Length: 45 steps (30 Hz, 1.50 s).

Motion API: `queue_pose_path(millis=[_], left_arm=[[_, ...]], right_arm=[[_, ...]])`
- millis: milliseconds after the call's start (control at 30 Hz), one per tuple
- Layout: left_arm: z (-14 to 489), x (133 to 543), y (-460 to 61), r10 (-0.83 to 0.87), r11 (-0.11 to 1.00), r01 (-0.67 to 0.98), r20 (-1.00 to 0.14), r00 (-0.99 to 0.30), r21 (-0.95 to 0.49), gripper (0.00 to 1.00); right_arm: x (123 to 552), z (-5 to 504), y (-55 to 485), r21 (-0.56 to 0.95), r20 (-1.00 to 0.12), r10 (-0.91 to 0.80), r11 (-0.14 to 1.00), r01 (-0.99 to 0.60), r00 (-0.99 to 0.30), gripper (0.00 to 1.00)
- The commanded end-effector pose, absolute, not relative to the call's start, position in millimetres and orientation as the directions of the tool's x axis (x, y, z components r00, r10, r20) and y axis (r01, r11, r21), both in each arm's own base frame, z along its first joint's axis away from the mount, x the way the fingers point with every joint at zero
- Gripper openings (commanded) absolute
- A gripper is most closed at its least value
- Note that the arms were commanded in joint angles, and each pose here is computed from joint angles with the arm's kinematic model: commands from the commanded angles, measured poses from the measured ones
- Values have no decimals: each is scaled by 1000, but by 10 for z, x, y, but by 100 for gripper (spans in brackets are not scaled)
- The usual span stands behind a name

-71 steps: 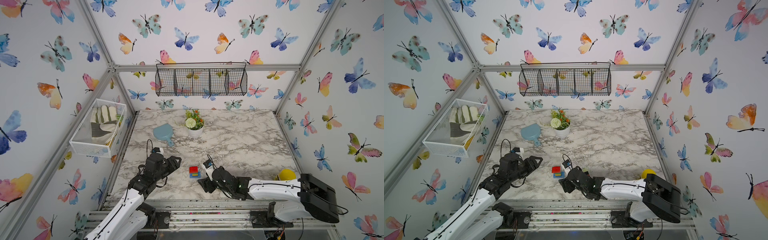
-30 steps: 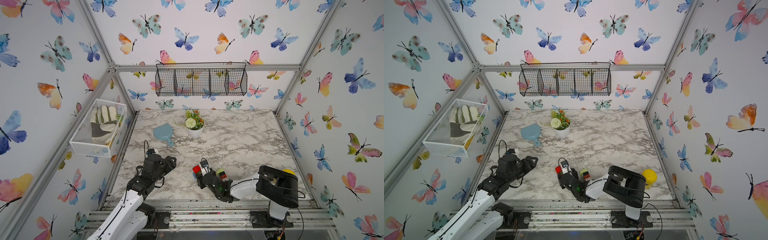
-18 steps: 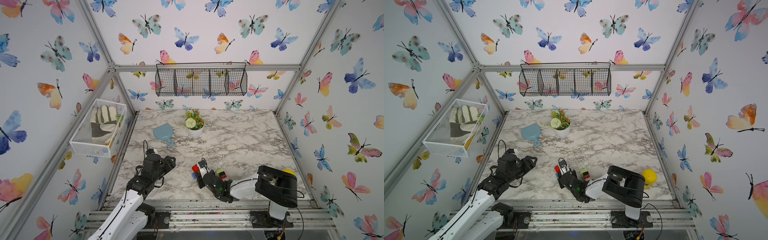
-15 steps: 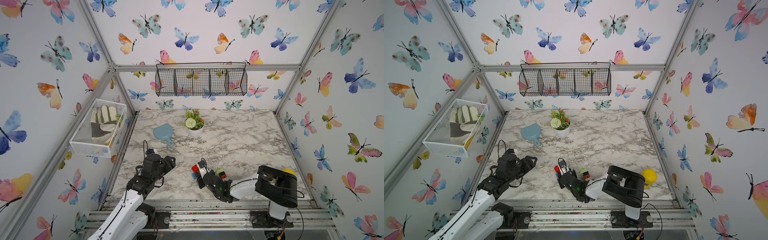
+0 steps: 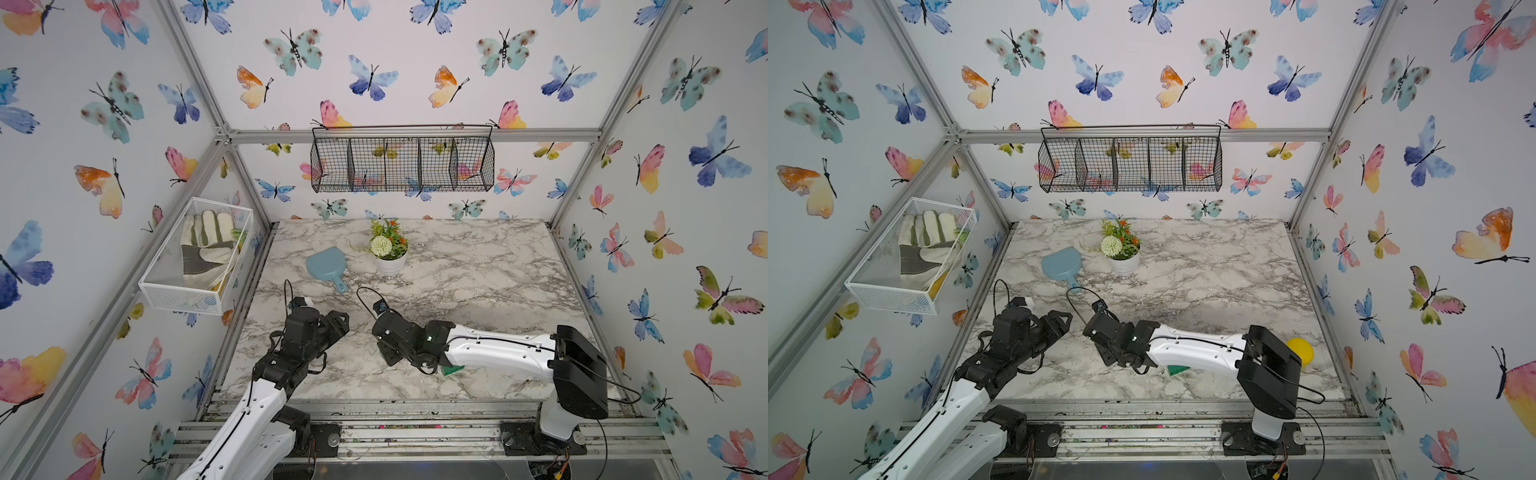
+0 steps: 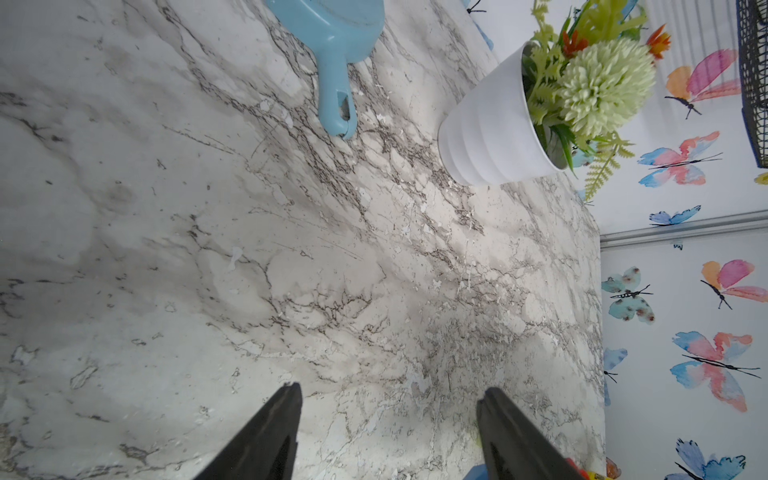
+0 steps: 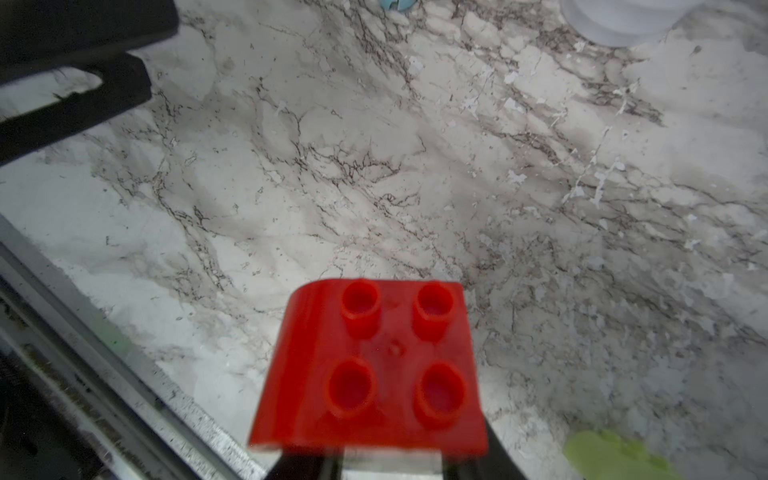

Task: Assemble the number 1 with lego
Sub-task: Adjust the lego brick at the center of the board, then reset both arms

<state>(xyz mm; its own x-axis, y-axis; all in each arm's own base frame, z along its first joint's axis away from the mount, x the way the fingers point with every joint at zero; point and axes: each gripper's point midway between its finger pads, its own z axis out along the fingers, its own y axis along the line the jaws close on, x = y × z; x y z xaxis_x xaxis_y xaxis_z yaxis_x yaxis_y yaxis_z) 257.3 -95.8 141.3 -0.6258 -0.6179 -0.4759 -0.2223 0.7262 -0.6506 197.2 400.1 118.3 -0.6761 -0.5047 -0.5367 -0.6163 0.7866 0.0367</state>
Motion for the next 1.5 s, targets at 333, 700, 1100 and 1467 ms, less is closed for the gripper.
queue_pose_path(millis=[333,700,1100,1467], left_arm=[[1562,2607,-885,-683,675,-238,-469,-559,-699,71],[1543,2673,-856,-680,686,-251,-480,-554,-683,71],[1470,3139,-420,-573,817,-298,-636,-517,-494,76],[1444,3383,427,-230,946,-309,-880,-416,-101,86]], right_arm=[[1798,465,3314,4,137,-580,811,-585,-803,9],[2140,618,3541,108,61,-577,815,-569,-815,72],[3148,1956,2518,-22,-670,-307,918,-395,-676,82],[3762,1276,468,-210,-904,-209,977,-39,-373,88]])
